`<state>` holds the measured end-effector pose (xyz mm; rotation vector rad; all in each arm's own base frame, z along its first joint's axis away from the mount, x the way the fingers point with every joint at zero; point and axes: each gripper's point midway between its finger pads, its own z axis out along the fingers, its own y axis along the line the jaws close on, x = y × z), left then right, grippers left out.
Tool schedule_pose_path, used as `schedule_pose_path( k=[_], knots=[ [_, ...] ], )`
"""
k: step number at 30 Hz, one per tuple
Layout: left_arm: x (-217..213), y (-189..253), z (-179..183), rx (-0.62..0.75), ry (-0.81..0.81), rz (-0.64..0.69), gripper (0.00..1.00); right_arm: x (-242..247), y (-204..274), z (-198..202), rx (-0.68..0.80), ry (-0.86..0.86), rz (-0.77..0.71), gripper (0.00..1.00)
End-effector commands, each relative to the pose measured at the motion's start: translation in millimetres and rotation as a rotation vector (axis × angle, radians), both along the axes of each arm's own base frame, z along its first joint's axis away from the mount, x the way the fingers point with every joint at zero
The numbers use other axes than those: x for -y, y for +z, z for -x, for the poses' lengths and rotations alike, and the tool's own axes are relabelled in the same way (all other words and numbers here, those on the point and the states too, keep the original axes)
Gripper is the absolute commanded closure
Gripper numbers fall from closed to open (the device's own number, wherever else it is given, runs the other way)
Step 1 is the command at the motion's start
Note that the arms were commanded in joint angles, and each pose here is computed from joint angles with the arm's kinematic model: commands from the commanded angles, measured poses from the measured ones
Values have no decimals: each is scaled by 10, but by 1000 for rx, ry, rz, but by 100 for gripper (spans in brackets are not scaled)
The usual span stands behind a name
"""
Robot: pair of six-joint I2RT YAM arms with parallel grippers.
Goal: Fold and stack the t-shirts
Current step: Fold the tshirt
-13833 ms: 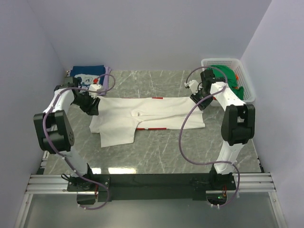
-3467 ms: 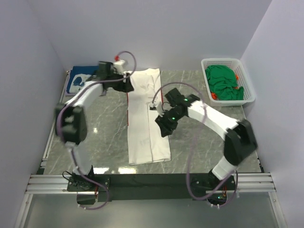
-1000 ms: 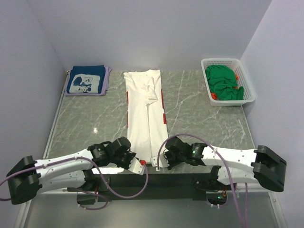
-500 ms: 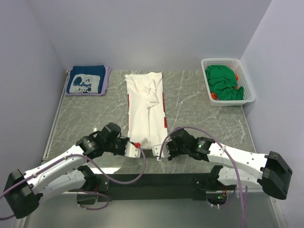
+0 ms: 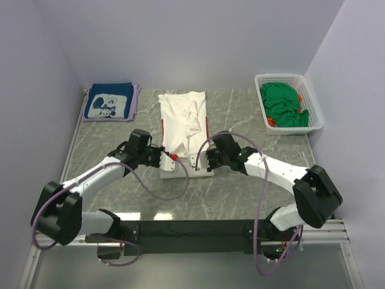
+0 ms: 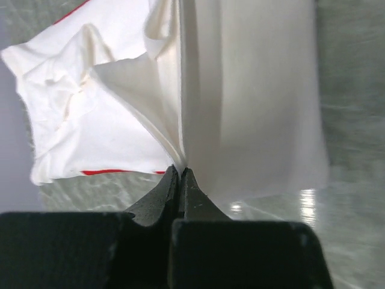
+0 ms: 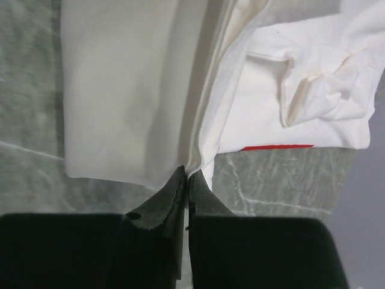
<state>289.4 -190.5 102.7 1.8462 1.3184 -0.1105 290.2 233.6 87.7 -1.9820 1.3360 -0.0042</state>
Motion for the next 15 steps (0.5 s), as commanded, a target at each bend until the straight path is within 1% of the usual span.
schedule_pose_path(
  k=[1,3,5,6,7,8,10,11,12,13,15],
  knots=[
    [63,323,-488,160,-58,32,99,-37,181,-384,77,12,-5,100],
    [50,330,-623,181,-70,22,99,-49,283,-591,93,-5,-24,100],
    [37,310,-779,183,-69,20,99,-46,194,-730,74,-13,-8,100],
    [35,302,-828,188,-77,15,99,-58,280,-858,91,-24,-21,100],
    [38,344,-908,200,-73,22,99,-64,201,-919,78,-23,-11,100],
    [15,279,-969,189,-69,18,99,-61,199,-986,83,-26,-11,100],
    [18,317,-1108,221,-71,14,99,-76,161,-1136,82,-31,-6,100],
    [2,224,-1166,206,-66,11,99,-84,141,-1183,79,-32,-5,100],
    [-4,214,-1223,213,-64,8,99,-102,181,-1266,89,-37,-12,100],
    [-10,175,-1321,210,-58,5,99,-87,67,-1317,70,-47,2,100],
    [-16,145,-1421,205,-50,8,99,-105,57,-1417,77,-56,-2,100]
  ],
)
